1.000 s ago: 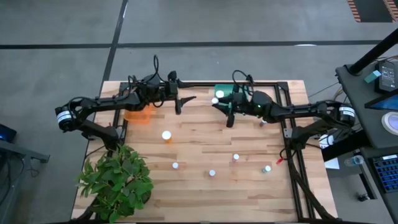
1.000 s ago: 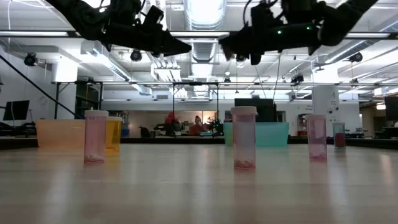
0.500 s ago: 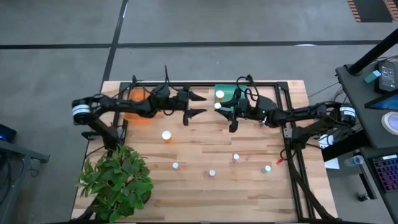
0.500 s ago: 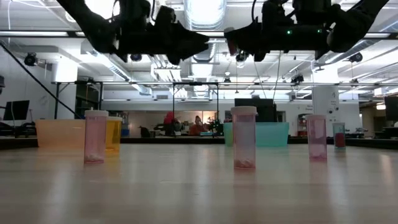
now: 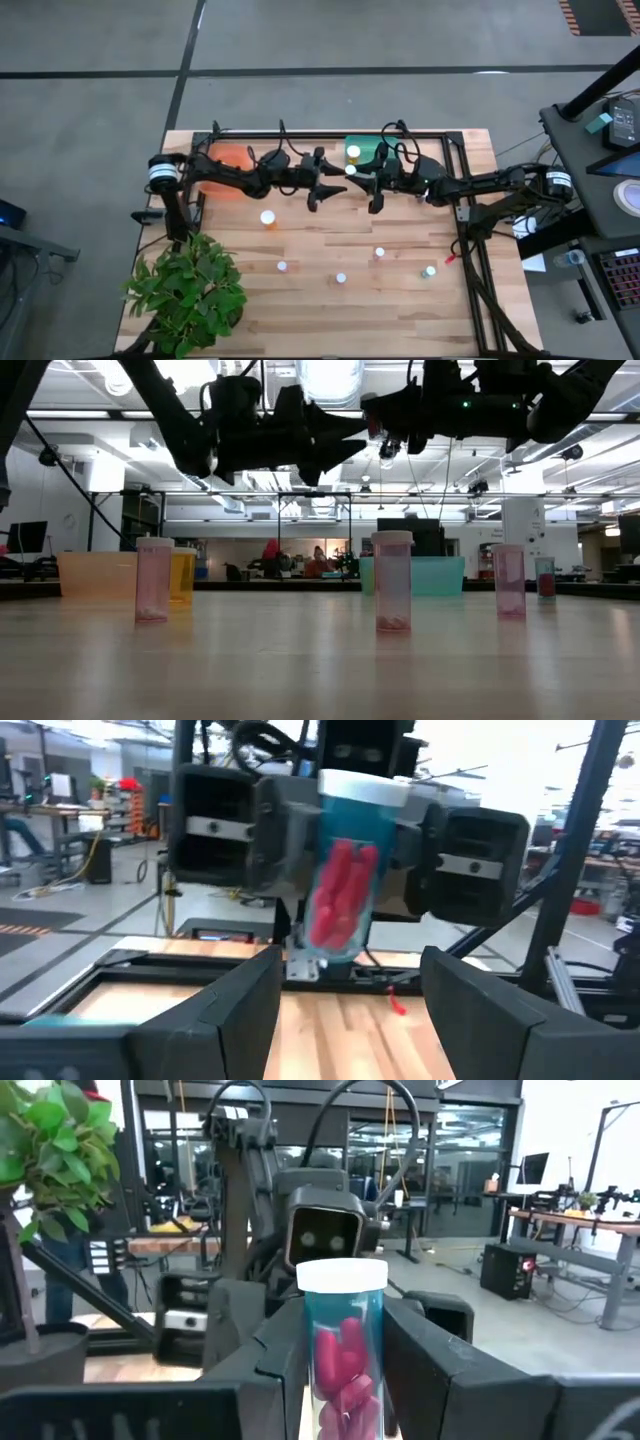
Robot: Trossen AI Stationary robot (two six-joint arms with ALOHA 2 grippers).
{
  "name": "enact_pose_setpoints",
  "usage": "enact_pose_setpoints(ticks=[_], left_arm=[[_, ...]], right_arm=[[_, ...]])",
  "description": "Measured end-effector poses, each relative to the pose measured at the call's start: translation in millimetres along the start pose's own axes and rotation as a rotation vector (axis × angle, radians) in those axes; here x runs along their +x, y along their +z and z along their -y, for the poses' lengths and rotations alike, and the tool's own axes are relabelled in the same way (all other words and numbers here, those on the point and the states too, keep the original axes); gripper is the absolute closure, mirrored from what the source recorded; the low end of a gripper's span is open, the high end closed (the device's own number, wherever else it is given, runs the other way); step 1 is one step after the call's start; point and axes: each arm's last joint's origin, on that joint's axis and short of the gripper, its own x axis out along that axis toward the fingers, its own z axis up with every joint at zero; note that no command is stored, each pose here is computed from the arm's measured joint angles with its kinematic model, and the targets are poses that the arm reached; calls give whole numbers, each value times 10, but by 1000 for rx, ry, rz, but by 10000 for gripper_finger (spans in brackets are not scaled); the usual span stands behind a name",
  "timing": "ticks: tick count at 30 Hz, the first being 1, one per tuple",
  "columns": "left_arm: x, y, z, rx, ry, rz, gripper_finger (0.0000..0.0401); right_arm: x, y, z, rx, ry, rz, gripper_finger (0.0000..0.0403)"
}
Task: Pick and place medicine bottles into bin by pill shape (circle, oval)
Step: Put the blue capsule bottle into the green bin
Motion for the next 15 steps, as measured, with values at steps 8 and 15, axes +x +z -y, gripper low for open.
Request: enact_pose_setpoints(ticks=[8,15], left_arm=[[155,40,22,14,-30,35,182],[235,30,-7,20,-38,40,182]], right_arm=[[1,6,-5,17,3,6,303],[1,27,-4,42,1,28,303]])
